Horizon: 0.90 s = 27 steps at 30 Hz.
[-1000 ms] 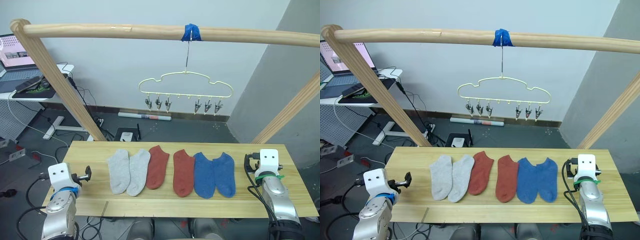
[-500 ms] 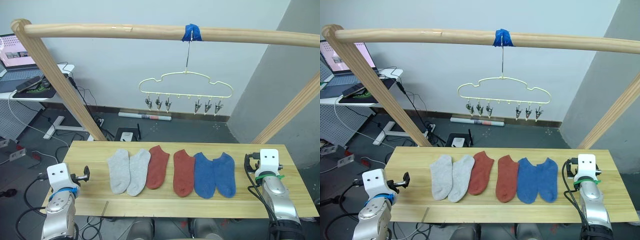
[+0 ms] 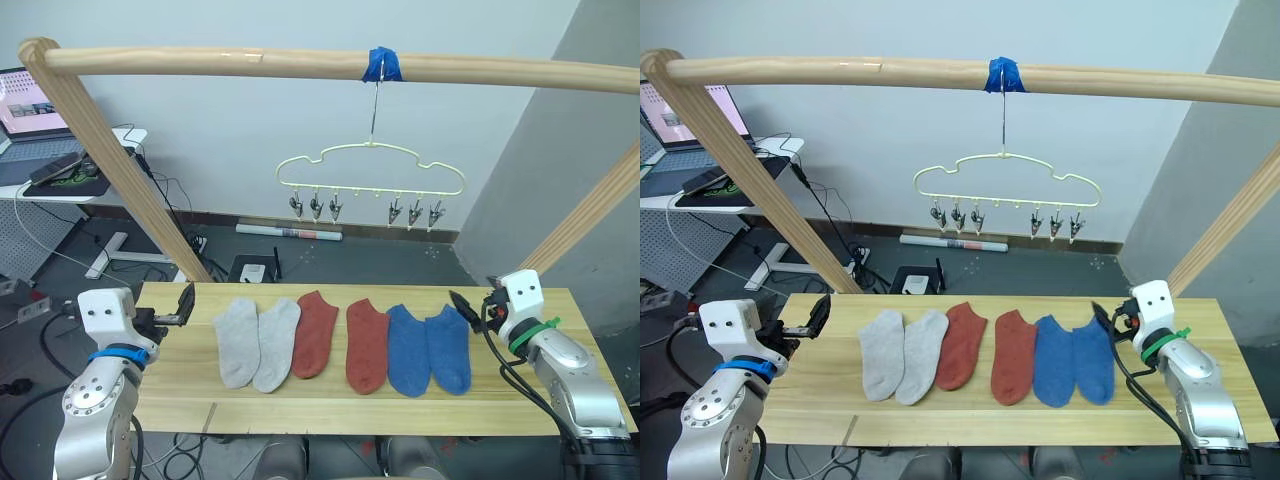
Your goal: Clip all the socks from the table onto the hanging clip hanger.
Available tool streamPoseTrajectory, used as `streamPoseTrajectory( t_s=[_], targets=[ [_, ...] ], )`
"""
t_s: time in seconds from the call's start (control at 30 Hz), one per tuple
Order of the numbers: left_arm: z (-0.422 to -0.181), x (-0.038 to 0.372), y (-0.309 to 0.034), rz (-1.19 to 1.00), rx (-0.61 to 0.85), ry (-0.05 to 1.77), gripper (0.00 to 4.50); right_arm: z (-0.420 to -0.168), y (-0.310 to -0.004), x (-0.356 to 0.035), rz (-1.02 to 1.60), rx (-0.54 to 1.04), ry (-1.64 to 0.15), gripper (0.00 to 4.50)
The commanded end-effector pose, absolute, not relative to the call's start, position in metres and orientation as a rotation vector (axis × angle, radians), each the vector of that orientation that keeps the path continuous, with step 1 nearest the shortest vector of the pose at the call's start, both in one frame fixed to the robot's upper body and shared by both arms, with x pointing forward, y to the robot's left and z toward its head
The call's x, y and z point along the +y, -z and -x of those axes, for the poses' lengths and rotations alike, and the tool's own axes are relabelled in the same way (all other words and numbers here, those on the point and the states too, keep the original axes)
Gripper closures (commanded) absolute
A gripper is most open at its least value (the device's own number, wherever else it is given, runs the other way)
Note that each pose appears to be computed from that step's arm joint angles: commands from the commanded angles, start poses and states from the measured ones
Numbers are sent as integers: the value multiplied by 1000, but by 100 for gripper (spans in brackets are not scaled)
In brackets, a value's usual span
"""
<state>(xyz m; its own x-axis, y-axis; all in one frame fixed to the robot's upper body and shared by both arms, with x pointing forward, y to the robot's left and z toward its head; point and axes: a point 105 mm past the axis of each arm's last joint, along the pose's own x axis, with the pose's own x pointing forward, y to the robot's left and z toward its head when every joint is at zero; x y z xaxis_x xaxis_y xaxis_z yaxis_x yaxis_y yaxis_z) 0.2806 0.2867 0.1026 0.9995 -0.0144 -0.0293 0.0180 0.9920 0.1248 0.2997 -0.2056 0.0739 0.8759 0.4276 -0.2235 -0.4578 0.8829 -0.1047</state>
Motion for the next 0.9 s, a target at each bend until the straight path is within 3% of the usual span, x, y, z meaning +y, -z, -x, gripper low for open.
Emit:
streamPoseTrajectory(
  t_s=[0.03,0.2,0.43,0.53,0.73,0.9],
  targets=[
    [-306,227,-158,-190,-169,237,1,-278,-127,-132,109,32,-885,0],
    [-335,187,-185,-158,-275,280,1,-277,-180,-88,61,-142,-1031,0],
    [-362,167,-180,-109,-301,274,1,-279,-209,-59,44,-247,-1109,0],
    [-366,165,-175,-73,-308,265,57,-280,-211,-57,63,-266,-1115,0],
    [-365,156,-167,-46,-294,290,239,-282,-209,-58,84,-268,-1104,0],
    [-368,151,-163,-32,-275,311,239,-281,-207,-57,92,-268,-1103,0]
  ],
)
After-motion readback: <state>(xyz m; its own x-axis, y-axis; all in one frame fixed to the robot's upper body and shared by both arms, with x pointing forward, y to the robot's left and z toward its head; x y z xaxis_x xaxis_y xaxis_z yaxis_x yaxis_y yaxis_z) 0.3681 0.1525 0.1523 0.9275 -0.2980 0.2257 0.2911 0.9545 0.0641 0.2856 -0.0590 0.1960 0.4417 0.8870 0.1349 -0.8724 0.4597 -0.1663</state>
